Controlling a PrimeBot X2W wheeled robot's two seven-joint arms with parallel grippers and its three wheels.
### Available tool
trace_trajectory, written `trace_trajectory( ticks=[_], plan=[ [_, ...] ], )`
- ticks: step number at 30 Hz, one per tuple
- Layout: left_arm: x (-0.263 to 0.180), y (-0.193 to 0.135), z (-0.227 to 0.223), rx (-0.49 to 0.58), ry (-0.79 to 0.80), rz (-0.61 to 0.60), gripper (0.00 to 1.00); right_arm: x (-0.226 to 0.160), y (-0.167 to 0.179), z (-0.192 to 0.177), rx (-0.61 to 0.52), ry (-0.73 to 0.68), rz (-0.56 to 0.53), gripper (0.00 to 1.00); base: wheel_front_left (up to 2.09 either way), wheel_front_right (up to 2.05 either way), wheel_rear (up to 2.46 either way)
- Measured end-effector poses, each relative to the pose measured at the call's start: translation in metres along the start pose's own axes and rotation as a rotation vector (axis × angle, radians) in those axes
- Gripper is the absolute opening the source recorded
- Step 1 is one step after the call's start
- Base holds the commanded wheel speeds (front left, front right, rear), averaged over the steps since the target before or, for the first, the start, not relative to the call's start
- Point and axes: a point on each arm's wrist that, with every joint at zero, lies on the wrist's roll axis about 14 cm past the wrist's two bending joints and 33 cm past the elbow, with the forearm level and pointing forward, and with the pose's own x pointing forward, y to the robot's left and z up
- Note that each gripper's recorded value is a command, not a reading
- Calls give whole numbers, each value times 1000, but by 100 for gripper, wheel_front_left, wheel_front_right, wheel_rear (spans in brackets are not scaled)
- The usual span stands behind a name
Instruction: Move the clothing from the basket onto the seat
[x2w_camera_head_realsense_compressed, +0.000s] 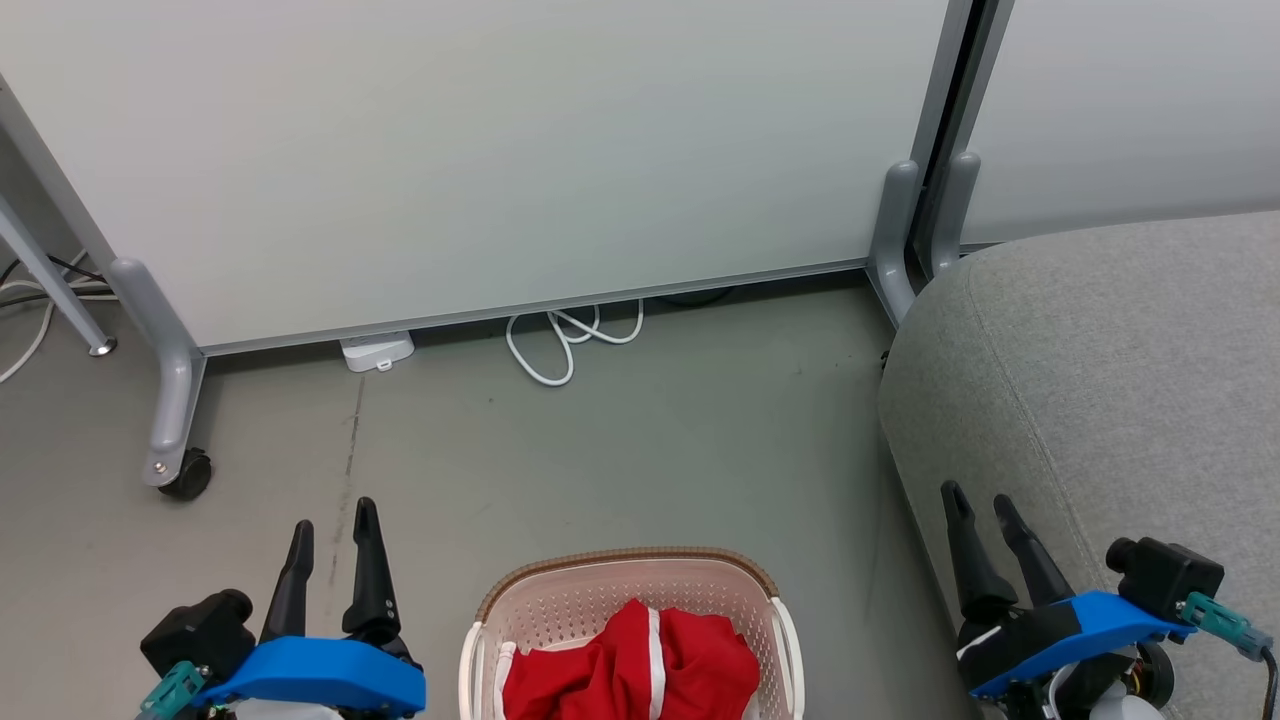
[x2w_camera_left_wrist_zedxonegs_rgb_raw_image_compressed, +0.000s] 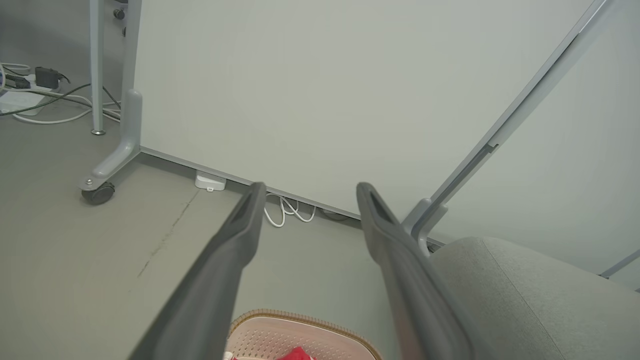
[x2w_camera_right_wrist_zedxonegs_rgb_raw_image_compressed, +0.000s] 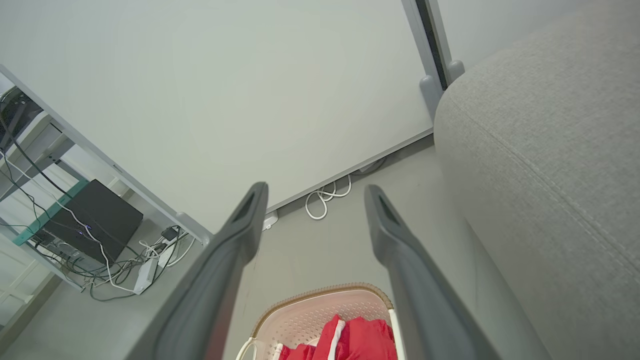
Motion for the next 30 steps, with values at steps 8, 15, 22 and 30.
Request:
trace_trajectory(
  ticks=[8,15,22,30],
  plan=[
    [-1,-2,-4,74,2,-13,100,0,1,0,-88,1,9,100,0,0,0],
    [-3,-4,-7,128,4,-23,100,0,2,1,-161,-3,17,100,0,0,0],
    [-3,-5,-8,168,-2,-33,100,1,3,2,-220,-8,24,100,0,0,0],
    [-3,-8,-7,210,-15,-47,100,1,5,0,-275,-5,37,100,0,0,0]
  ],
)
